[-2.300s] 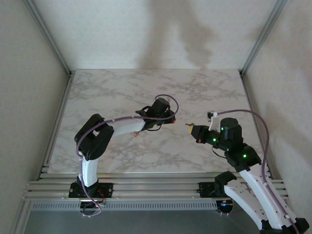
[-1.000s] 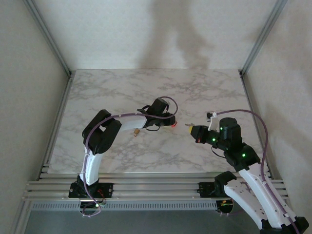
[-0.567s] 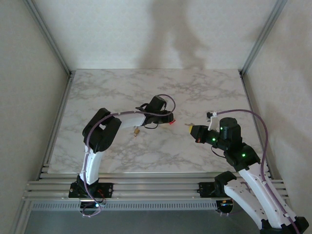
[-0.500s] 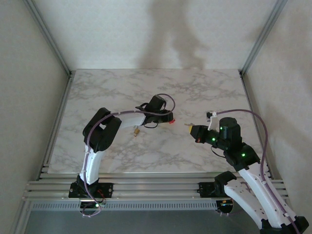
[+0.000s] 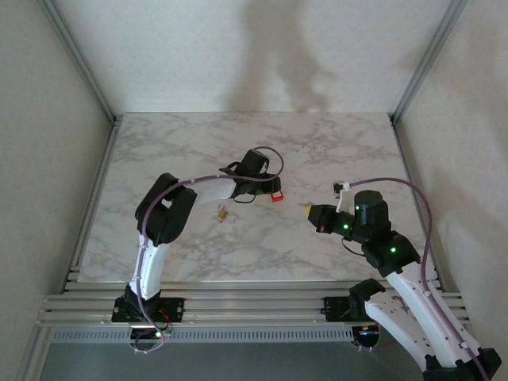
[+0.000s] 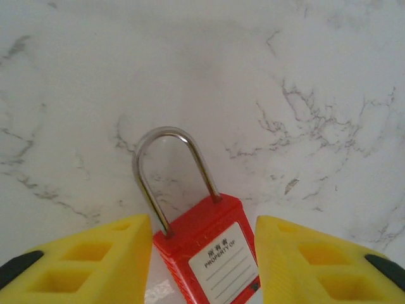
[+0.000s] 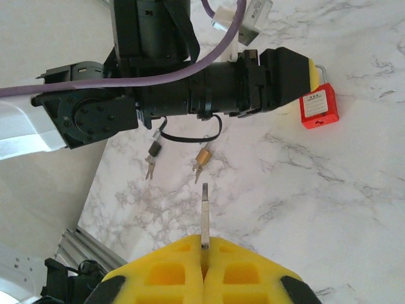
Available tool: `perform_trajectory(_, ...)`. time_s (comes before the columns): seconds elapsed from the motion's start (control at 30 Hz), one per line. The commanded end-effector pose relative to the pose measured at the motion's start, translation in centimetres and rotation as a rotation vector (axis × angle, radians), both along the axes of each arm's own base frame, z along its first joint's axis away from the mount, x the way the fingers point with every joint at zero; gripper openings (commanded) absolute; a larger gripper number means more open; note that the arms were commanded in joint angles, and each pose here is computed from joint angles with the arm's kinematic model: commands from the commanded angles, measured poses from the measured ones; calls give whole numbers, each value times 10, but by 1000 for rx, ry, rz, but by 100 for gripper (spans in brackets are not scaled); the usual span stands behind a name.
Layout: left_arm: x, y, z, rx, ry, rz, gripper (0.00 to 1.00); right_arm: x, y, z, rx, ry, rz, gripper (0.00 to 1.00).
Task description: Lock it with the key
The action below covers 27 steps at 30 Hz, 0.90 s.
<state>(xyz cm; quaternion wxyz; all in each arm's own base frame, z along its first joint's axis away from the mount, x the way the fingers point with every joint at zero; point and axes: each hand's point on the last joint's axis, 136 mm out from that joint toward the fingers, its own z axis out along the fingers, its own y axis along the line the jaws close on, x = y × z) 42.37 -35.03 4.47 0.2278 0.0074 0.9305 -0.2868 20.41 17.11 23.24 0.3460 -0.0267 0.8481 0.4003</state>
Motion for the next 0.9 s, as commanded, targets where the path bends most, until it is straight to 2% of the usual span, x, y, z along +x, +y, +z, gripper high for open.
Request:
perform_trajectory(0.0, 9, 10, 11, 30, -30, 18, 48, 4, 3, -5, 17, 9, -1, 0)
perform_trajectory(0.17, 7, 16, 44, 20, -78, 32, 52, 10, 4, -18, 4, 38, -13, 0)
perform_trajectory(0.3, -2, 38, 105, -7, -224, 80, 67, 15, 2, -27, -21, 49, -32, 0)
perform_trajectory(0.37, -10, 53, 134, -15, -309, 111, 69, 17, 1, -30, -27, 53, -40, 0)
perform_trajectory(0.5, -37, 86, 178, 0, -465, 185, 83, 23, 3, -35, -15, 67, -55, 0)
perform_trajectory(0.63, -70, 116, 195, 23, -575, 259, 99, 34, -3, -40, -44, 74, -112, 0)
perform_trajectory(0.87, -101, 169, 183, 7, -666, 425, 99, 59, -10, -52, -69, 88, -221, 0)
